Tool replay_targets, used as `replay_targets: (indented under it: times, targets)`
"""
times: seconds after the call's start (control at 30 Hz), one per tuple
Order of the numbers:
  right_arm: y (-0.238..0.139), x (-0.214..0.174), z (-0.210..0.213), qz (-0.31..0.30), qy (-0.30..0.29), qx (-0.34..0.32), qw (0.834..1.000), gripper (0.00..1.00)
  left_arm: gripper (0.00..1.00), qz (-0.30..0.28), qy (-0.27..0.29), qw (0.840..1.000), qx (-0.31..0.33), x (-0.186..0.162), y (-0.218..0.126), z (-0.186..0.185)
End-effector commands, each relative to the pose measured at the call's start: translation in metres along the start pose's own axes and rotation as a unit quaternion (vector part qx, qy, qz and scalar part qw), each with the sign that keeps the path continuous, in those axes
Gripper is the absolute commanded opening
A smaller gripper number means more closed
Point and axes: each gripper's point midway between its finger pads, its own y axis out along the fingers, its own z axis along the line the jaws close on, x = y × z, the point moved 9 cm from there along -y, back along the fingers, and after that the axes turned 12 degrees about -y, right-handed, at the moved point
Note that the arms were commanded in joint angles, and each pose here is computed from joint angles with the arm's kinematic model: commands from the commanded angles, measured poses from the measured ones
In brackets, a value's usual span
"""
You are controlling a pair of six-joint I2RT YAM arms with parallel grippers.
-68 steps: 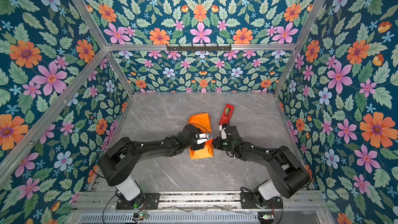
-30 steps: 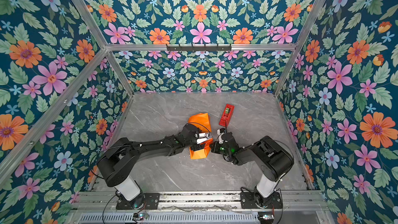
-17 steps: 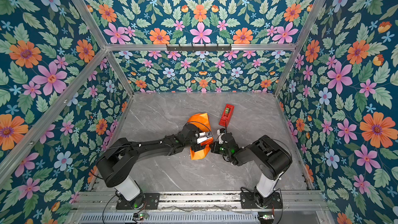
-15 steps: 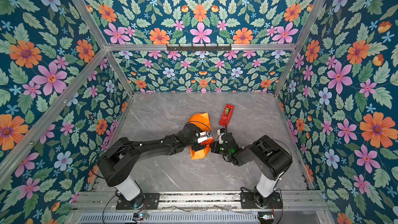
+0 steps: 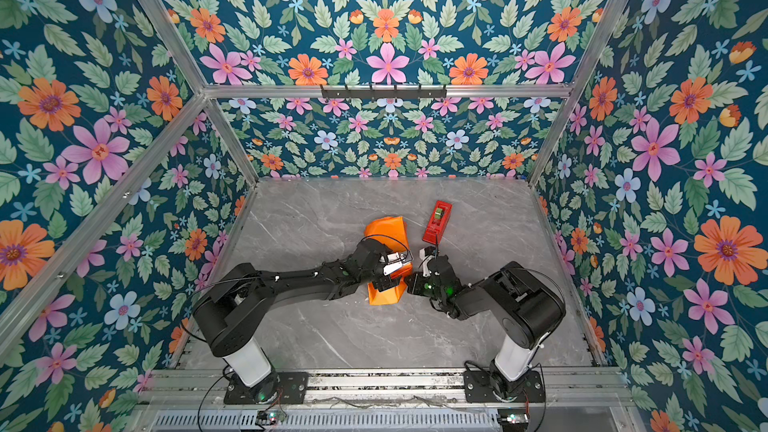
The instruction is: Wrap the gift box in paper
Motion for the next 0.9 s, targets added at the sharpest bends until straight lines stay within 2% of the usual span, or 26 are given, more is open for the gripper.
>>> replay_targets:
  times: [0.0,0.87]
  targets:
    - [0.000,0.005,0.003,-0.015,0.001,0.005,1.000,0.00,0.84,0.062,-0.010,0.998,-0.002,-0.023,0.003,-0.004]
    - [-0.004,-0.037,0.014,0.069,-0.002,0.014,0.998,0.00,0.81,0.074,0.001,0.997,0.012,-0.035,0.002,-0.006]
